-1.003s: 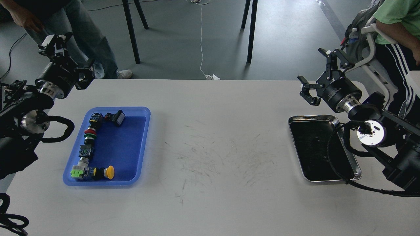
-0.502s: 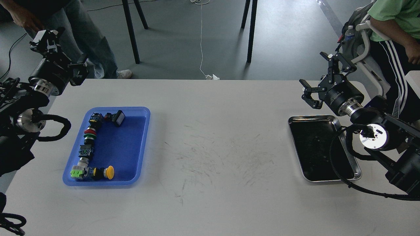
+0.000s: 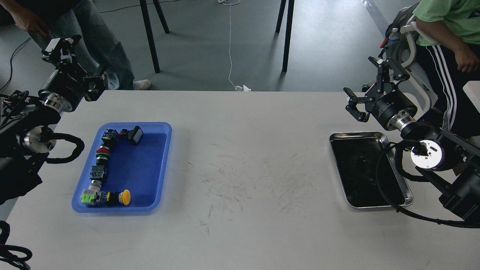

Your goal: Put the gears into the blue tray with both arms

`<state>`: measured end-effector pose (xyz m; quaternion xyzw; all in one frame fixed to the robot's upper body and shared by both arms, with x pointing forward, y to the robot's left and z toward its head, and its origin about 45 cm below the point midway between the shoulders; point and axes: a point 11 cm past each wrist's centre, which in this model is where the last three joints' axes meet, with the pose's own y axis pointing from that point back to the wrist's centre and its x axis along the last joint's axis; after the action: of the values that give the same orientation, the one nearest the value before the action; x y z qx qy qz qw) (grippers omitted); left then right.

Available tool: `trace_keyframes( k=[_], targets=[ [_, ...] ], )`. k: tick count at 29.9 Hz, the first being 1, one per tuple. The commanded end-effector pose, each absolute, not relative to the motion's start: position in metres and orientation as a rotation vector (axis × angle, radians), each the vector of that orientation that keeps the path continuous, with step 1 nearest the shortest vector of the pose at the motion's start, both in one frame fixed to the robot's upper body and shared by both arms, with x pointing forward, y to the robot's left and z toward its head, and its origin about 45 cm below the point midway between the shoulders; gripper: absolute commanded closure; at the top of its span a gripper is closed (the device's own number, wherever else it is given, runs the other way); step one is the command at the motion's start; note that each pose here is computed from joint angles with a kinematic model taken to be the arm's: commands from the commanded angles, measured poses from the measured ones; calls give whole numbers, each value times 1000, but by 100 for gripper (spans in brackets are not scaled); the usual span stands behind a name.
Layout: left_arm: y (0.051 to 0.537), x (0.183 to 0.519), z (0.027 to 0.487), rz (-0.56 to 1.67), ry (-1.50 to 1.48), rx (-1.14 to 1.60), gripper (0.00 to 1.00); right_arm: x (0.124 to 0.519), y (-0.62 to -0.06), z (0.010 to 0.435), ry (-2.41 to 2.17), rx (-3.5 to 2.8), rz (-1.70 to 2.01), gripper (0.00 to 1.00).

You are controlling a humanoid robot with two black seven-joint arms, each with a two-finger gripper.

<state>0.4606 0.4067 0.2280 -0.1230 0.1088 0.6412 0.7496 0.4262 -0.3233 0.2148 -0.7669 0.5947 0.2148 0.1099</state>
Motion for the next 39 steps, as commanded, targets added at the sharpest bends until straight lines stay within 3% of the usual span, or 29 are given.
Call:
trace_keyframes(
  k=[1,39],
  targets=[
    [406,462,229,1399,236,-271,2,428,-327,219,1754,-2240,620,1],
    [410,460,230,1406,232,-268,2,433,-338,214,1830,-2171,633,1]
  ],
)
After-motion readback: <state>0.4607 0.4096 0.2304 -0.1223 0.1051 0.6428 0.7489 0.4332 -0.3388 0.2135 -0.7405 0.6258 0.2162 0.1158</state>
